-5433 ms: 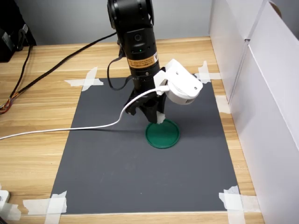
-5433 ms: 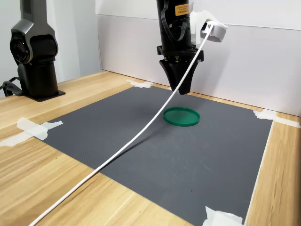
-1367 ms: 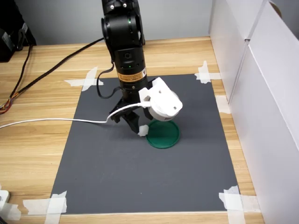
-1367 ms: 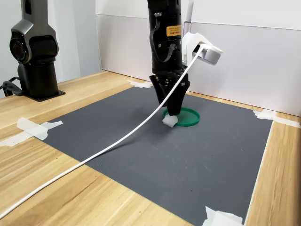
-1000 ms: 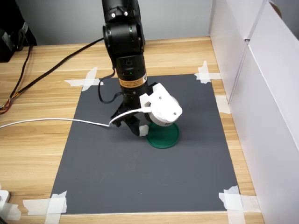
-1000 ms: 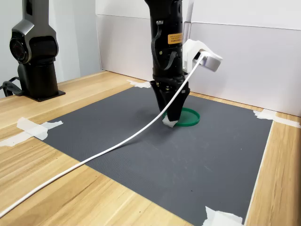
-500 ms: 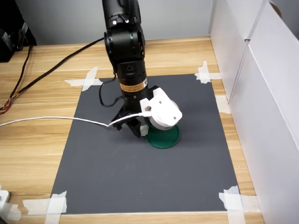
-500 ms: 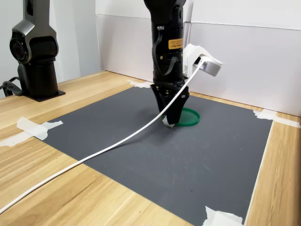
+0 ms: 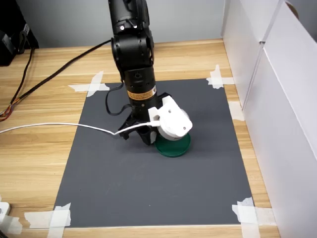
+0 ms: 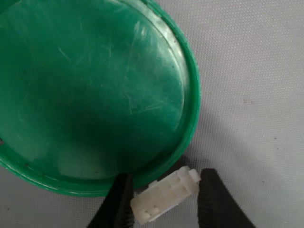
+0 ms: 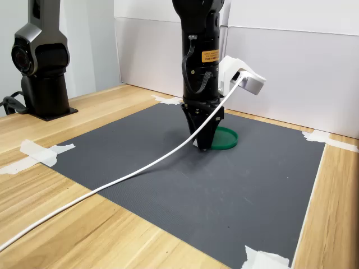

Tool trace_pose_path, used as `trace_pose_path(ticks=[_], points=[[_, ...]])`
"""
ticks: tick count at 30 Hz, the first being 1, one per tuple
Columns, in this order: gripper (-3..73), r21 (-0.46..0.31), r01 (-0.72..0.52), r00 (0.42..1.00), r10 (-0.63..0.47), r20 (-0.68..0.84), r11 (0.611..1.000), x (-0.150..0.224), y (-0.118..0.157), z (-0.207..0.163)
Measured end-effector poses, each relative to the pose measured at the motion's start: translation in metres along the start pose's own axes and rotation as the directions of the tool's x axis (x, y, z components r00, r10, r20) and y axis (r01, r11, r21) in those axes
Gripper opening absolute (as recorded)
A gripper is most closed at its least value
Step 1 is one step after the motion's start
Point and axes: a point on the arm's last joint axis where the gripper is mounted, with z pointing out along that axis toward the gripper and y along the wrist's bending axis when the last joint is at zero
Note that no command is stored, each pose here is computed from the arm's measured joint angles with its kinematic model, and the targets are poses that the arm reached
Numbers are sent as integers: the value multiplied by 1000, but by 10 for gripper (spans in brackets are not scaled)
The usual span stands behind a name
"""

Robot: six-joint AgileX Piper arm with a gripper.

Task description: Grasp a white terminal and put it in the green lid.

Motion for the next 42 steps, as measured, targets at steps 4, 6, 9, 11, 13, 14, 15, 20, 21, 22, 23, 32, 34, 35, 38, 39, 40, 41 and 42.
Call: trace_pose_path(ticks=[4, 6, 9, 11, 13, 14, 15, 20, 21, 22, 23, 32, 34, 35, 38, 39, 40, 41, 42], points=[[310, 9, 0, 1000, 0, 11, 1000, 0, 0, -5], [311, 13, 0, 1000, 0, 16, 1000, 0, 0, -8], [309, 15, 0, 1000, -1, 18, 1000, 0, 1, -15], [309, 24, 0, 1000, -1, 30, 1000, 0, 1, -22], [309, 36, 0, 999, -2, 44, 999, 0, 1, -29], [309, 43, 0, 999, -2, 53, 999, 1, 1, -34], [308, 50, -1, 998, -2, 63, 999, 0, 1, -38], [308, 79, -10, 993, 1, 118, 997, 1, 3, -61], [308, 77, -10, 992, 0, 126, 997, 0, 4, -63], [308, 76, -9, 991, -1, 136, 997, 0, 5, -66], [308, 70, -7, 990, -3, 142, 997, 0, 6, -67], [308, 77, 73, 985, -84, 149, 994, -8, 15, -66], [308, 83, 110, 981, -121, 148, 990, -14, 22, -66], [308, 82, 122, 980, -134, 149, 989, -16, 25, -66], [308, 76, 133, 978, -143, 154, 988, -21, 32, -66], [308, 75, 132, 978, -142, 154, 988, -21, 33, -66], [308, 75, 130, 978, -140, 155, 989, -22, 33, -66], [308, 75, 128, 978, -138, 156, 989, -22, 33, -66], [308, 75, 125, 978, -136, 158, 989, -22, 33, -65]])
